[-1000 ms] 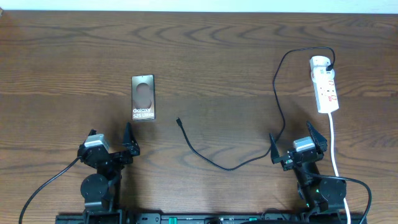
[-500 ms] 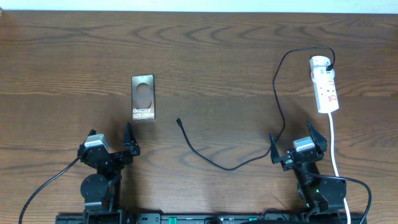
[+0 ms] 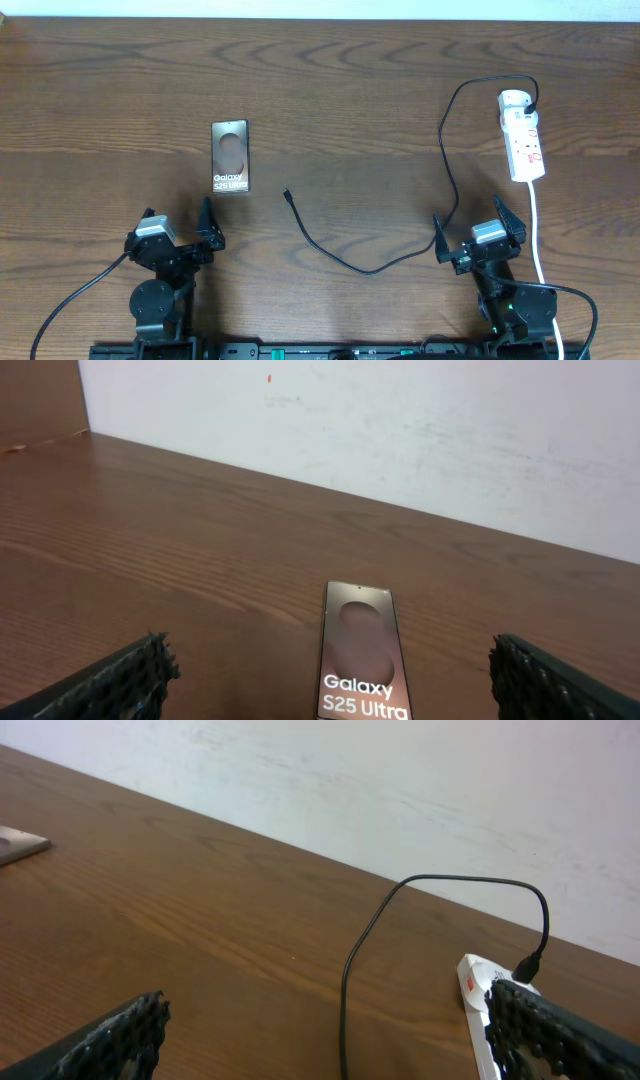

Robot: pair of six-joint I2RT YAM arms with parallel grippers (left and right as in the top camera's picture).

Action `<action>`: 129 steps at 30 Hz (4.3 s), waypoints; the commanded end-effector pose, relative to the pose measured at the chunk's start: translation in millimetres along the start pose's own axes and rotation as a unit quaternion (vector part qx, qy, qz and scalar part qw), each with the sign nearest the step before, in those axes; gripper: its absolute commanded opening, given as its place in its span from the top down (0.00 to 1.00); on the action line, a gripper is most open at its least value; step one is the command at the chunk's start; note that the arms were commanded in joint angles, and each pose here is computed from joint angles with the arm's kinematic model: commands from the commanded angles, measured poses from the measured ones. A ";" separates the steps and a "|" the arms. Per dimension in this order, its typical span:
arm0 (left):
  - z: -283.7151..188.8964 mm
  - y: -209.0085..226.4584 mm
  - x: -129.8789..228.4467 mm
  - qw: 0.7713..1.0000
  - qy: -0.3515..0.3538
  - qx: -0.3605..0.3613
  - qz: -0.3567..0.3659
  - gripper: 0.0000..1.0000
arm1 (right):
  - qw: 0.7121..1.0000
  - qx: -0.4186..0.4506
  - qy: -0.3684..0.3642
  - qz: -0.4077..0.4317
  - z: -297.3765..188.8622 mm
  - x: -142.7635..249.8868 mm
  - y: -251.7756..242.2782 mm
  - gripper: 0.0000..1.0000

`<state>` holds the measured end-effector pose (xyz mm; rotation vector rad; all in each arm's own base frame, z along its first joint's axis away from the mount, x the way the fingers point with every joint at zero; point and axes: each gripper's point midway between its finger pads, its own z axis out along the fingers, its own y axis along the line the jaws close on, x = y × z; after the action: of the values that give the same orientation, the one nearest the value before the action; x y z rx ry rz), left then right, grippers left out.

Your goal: Plug charger to phone and switch on socket

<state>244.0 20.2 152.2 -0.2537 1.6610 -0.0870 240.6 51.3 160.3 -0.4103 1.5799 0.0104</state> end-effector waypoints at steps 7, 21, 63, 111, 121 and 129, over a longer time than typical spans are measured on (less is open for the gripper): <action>0.6 9.3 14.5 1.000 0.020 -0.022 0.002 0.02 | 1.000 0.006 0.001 -0.001 -0.3 1.0 -2.3 0.01; 0.6 9.1 12.8 1.000 0.017 -0.021 0.002 0.02 | 1.000 0.006 0.001 -0.004 -0.3 1.0 -2.4 0.01; 7.4 -5.6 -19.5 1.000 0.012 0.001 0.001 0.02 | 0.999 0.010 -0.019 0.032 -3.1 -16.4 -6.4 0.01; 84.6 -39.9 -65.8 0.953 0.303 0.001 -0.001 0.02 | 0.963 -0.147 0.202 0.099 73.1 -114.5 -9.0 0.01; 103.1 -40.7 -65.2 0.913 0.407 -0.019 0.002 0.02 | 0.939 -0.182 0.264 0.125 89.2 -113.0 -3.4 0.01; 112.0 -36.7 -51.4 0.888 0.458 -0.019 0.033 0.02 | 0.923 -0.200 0.309 0.113 95.0 -113.1 -4.7 0.01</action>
<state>359.4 4.1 195.4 -0.2558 2.6127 -0.1631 327.7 99.9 253.4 -0.5391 2.2813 0.4355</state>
